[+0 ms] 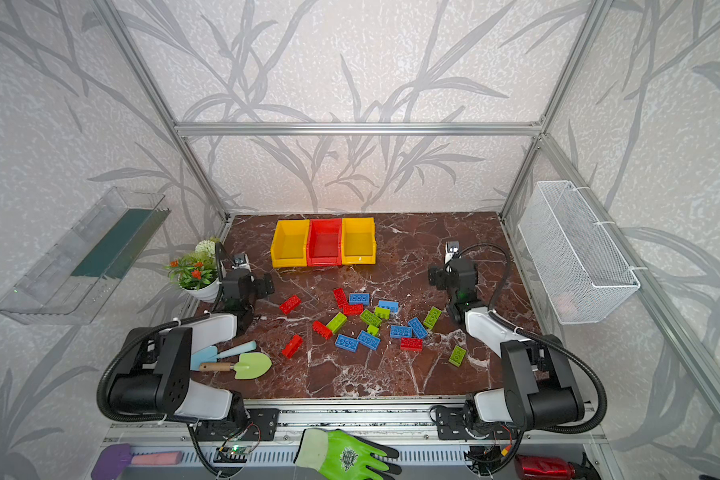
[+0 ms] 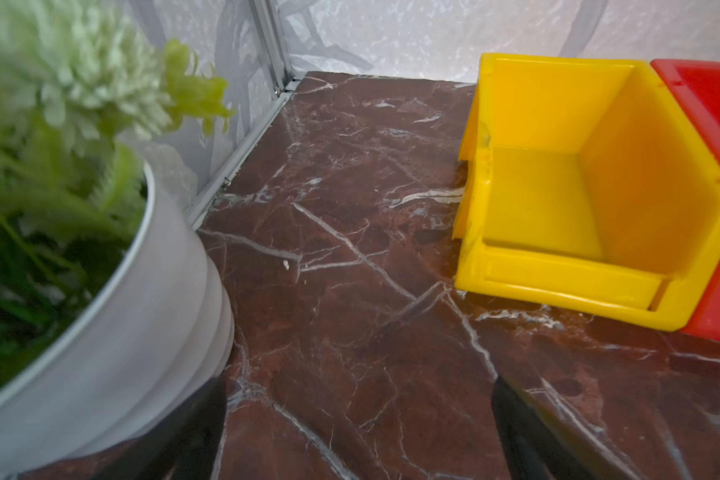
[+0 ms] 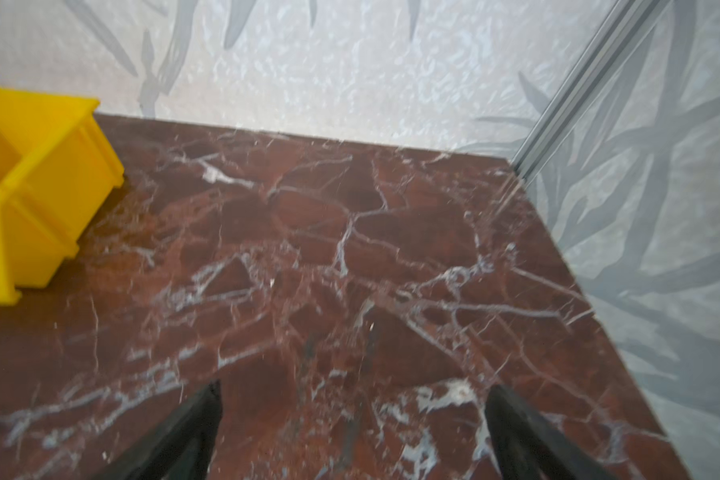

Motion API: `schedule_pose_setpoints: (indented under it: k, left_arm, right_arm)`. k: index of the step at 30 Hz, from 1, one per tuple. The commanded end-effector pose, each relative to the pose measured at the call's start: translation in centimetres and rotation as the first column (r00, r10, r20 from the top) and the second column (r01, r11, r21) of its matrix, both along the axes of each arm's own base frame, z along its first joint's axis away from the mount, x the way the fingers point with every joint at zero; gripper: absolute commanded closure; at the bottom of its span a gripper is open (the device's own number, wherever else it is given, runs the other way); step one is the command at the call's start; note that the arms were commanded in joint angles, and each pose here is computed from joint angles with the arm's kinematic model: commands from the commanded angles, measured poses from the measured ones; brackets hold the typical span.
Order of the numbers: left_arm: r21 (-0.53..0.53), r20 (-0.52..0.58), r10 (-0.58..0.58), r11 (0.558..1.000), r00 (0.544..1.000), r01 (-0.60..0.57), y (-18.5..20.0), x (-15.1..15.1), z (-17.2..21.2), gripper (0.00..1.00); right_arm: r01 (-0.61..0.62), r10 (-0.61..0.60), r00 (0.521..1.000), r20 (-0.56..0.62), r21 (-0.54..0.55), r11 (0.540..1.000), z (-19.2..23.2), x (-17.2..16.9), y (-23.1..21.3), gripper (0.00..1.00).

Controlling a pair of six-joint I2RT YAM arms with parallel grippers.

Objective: Sort the legos into containers by color
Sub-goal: 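Grasp a lime-green brick with the right gripper while the left arm reaches toward the bins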

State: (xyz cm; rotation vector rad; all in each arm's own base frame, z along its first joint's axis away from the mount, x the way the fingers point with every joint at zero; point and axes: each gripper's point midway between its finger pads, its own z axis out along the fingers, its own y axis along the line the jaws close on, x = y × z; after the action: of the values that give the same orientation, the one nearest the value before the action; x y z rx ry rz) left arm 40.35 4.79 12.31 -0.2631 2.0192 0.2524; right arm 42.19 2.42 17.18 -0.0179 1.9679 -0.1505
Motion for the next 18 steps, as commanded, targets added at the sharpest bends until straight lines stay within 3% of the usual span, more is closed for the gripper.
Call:
schedule_pose_setpoints:
  k: [1,7,13,18]
  left_arm:
    - [-0.038,-0.03,-0.012,0.999,0.999,0.011,-0.9,0.3,4.2,0.01]
    - [-0.122,0.006,-0.068,0.99,0.998,0.068,-5.4,1.4,9.0,0.01]
    - [-0.129,0.002,-0.247,0.961,0.969,0.245,-14.6,0.8,10.2,0.01]
    - [-0.135,0.01,-0.397,0.909,0.918,0.395,-21.6,-0.8,10.1,0.01]
  right_arm:
    - [0.126,-0.126,0.96,-0.25,-0.015,0.992,-1.7,-2.2,-1.5,0.01]
    - [0.164,-0.13,0.886,-0.444,0.038,0.986,-3.0,-3.7,0.5,0.01]
    - [0.297,-0.217,0.726,-0.653,0.012,0.955,-5.5,-7.5,0.9,0.03]
    - [0.314,-0.195,0.679,-0.708,0.04,0.949,-7.1,-10.4,2.4,0.07]
